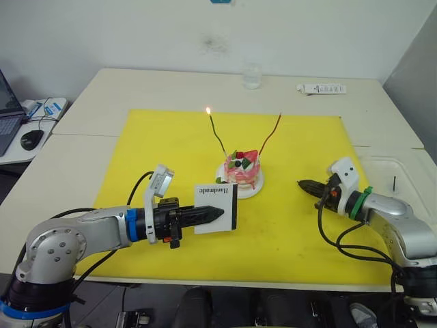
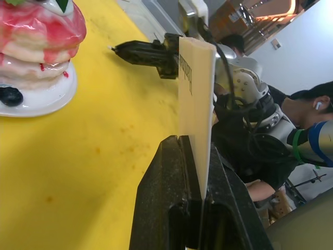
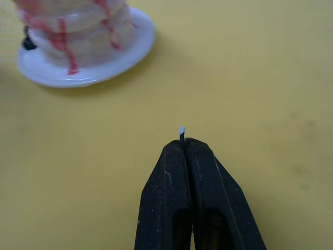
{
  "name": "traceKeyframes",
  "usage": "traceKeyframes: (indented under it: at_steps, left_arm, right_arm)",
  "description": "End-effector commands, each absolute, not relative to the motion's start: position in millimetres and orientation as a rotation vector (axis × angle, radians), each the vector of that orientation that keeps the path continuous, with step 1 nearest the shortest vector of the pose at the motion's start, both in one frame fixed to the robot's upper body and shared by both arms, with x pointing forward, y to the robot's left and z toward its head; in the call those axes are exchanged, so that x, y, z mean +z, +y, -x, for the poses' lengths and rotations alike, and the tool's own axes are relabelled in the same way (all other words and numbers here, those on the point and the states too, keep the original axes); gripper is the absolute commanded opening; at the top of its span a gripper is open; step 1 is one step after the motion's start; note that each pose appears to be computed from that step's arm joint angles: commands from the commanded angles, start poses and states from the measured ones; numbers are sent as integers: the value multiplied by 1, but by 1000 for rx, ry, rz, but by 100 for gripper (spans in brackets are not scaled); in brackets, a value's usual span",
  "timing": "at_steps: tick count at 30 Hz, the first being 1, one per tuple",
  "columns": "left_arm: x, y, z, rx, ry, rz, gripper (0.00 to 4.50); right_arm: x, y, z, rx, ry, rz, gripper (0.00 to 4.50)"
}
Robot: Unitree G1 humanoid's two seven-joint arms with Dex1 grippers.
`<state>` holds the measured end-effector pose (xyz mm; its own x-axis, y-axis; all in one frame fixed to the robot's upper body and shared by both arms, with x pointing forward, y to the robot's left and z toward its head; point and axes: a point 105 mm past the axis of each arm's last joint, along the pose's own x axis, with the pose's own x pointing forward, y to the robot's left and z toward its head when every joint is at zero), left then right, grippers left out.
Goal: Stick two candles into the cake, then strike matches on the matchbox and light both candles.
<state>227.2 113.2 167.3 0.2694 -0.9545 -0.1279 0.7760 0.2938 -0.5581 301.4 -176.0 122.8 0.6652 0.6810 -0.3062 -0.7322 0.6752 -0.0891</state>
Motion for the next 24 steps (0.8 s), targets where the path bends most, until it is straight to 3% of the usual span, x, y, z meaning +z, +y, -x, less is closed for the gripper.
traceKeyframes:
  at_steps: [1, 5, 10, 24]
  left_arm:
    - [174, 115, -228, -1211, 464, 434, 0]
    - [169, 116, -231, -1203, 485, 460, 0]
    - [173, 111, -237, -1214, 470, 473, 0]
    - [174, 98, -243, -1248, 455, 490, 0]
  right_arm:
    - [156, -165, -282, 935, 158, 283, 7]
    - [177, -140, -257, 1119, 111, 324, 7]
    - [194, -115, -249, 1201, 67, 330, 7]
    - [197, -88, -244, 1259, -29, 390, 7]
